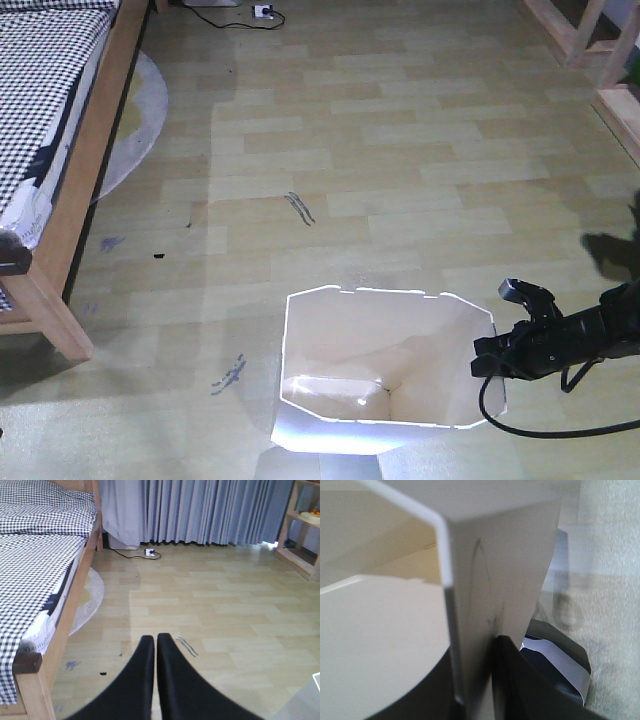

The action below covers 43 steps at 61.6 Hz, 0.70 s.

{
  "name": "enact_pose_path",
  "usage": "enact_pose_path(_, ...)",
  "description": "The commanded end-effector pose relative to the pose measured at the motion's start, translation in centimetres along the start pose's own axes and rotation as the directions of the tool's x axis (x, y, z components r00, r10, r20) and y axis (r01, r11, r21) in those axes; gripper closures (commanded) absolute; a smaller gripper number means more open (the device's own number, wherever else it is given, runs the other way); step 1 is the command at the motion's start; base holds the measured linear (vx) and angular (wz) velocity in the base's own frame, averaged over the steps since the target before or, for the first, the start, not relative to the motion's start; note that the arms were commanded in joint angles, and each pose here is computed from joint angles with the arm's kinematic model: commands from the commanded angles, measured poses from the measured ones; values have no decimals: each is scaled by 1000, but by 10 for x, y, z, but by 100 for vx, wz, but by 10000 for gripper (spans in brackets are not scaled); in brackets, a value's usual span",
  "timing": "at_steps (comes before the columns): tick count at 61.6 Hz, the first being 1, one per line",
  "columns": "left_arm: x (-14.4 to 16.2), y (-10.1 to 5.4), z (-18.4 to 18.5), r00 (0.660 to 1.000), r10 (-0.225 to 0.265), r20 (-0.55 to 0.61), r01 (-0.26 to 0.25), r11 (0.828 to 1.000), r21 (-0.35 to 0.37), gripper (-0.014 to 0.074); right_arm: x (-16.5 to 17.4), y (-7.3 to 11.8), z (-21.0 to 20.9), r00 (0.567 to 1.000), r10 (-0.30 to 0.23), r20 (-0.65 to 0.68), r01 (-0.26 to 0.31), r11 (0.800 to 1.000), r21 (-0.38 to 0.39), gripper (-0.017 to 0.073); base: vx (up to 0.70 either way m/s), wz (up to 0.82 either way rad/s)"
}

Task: Move trash bin to bedside with robot
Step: 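Carry the held bin with the right gripper toward the bedside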

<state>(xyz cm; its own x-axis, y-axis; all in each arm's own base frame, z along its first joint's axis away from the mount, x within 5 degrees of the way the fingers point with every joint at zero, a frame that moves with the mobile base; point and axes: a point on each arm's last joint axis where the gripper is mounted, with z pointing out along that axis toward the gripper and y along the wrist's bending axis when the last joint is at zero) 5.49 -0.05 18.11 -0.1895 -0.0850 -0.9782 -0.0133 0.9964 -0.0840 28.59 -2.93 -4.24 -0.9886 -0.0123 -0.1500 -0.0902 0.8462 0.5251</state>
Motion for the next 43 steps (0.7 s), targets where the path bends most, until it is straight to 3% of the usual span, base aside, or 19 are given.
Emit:
enact_pose_path(1, -1, 0, 0, 998, -10, 65, 10, 1000, 4, 599, -18, 29, -20, 995, -22, 100, 43, 975, -216, 564, 32, 13)
enact_pose_path(43, -1, 0, 0, 998, -10, 65, 10, 1000, 4, 599, -18, 29, -20, 995, -22, 100, 43, 975, -216, 564, 33, 6)
